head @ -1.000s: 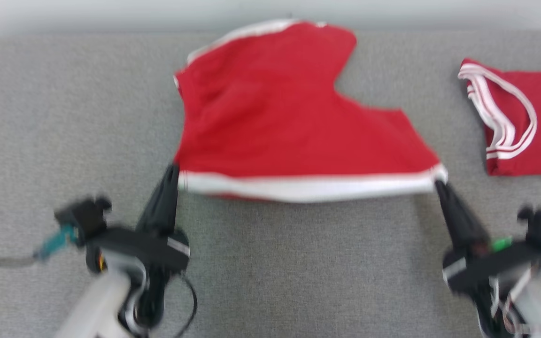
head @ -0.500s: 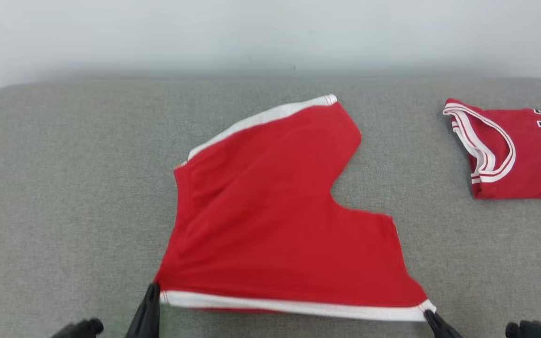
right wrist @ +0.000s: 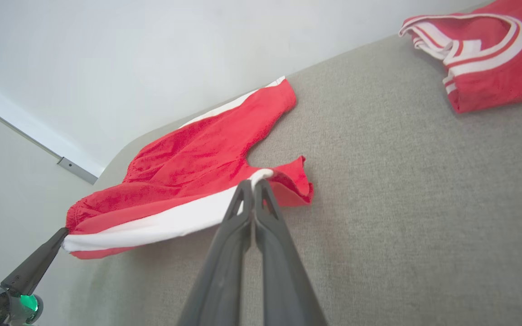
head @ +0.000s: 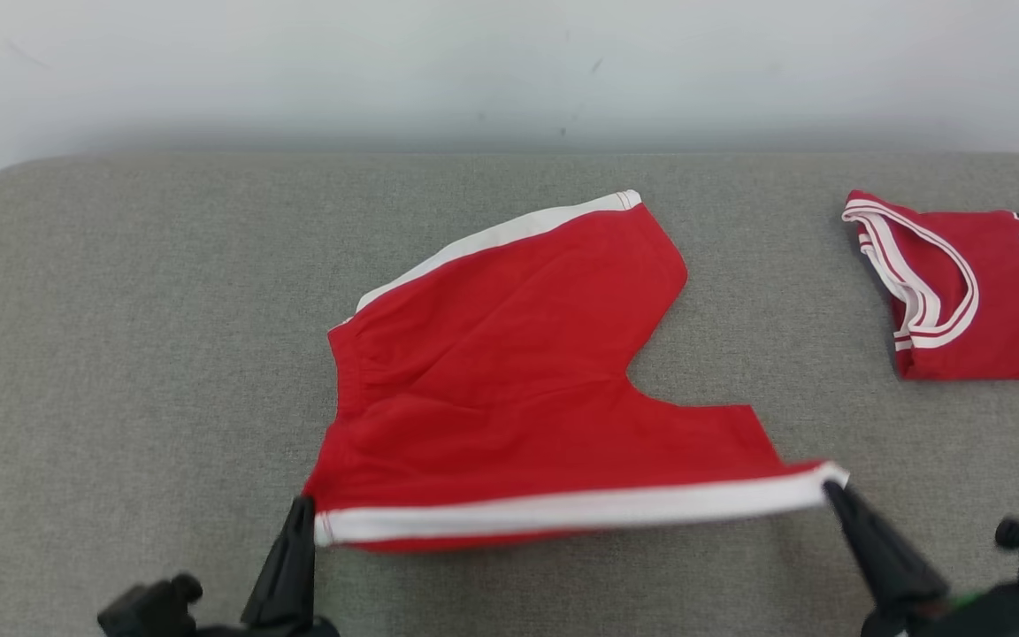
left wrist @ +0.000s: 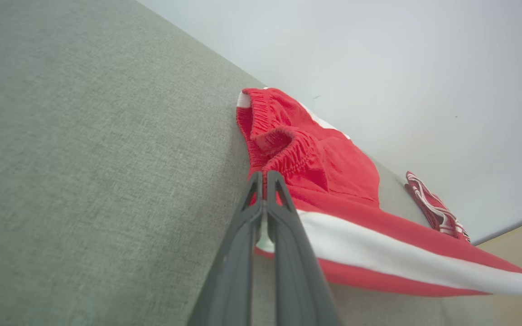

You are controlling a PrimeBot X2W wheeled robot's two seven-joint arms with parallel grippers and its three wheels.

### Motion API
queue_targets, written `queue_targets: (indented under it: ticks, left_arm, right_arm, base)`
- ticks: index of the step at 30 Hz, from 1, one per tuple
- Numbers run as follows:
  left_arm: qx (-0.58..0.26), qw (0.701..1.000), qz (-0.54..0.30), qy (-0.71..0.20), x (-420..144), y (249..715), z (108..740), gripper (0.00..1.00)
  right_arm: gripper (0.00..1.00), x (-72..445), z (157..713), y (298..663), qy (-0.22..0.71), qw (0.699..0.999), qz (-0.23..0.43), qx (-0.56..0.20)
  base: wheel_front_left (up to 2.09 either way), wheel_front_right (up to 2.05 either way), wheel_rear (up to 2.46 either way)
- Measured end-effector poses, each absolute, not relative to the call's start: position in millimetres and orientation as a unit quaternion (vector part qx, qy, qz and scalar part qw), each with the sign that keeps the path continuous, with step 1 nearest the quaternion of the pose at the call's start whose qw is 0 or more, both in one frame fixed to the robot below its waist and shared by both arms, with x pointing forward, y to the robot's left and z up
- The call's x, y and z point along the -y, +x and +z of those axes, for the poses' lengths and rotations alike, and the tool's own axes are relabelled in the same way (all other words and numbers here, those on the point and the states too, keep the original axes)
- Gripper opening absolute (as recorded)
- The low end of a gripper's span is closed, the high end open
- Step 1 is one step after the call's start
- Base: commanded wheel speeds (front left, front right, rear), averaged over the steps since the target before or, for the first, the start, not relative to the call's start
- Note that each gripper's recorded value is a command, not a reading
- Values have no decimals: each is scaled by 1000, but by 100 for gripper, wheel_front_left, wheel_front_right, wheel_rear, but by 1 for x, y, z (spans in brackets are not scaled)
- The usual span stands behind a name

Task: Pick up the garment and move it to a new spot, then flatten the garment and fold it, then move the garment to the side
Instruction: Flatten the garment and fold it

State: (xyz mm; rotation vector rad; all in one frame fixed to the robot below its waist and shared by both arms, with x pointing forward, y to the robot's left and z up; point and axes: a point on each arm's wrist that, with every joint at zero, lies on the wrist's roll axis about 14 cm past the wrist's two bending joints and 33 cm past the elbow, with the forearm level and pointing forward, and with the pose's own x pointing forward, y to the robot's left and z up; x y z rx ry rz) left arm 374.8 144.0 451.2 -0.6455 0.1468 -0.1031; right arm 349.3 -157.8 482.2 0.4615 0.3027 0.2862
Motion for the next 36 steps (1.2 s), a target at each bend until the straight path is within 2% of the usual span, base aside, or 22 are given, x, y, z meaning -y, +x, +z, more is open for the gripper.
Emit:
queue_targets:
  ticks: [10,15,16,21,28,36]
  left_arm:
    - [-16,942,-90,-322,-148,443,507,0]
    - [-38,942,-102,-317,-146,484,511,0]
    - [-47,942,-98,-316,-147,501,509,0]
    - [-82,939,-75,-326,-154,533,489,0]
    - [-119,940,-42,-317,-164,556,453,0]
    - [-141,940,-32,-310,-163,562,430,0]
  right_arm:
    - [0,151,541,449,173,965,181,-79]
    - [0,137,551,511,149,966,195,-82]
    - [0,134,550,535,143,967,193,-89]
    - [0,124,529,585,124,968,183,-120]
    - [0,99,483,625,105,964,179,-167]
    - [0,81,446,643,88,962,177,-190]
  base:
    - [0,0,0]
    - [0,0,0]
    - [0,0,0]
    - [0,0,0]
    - [0,0,0]
    - [0,0,0]
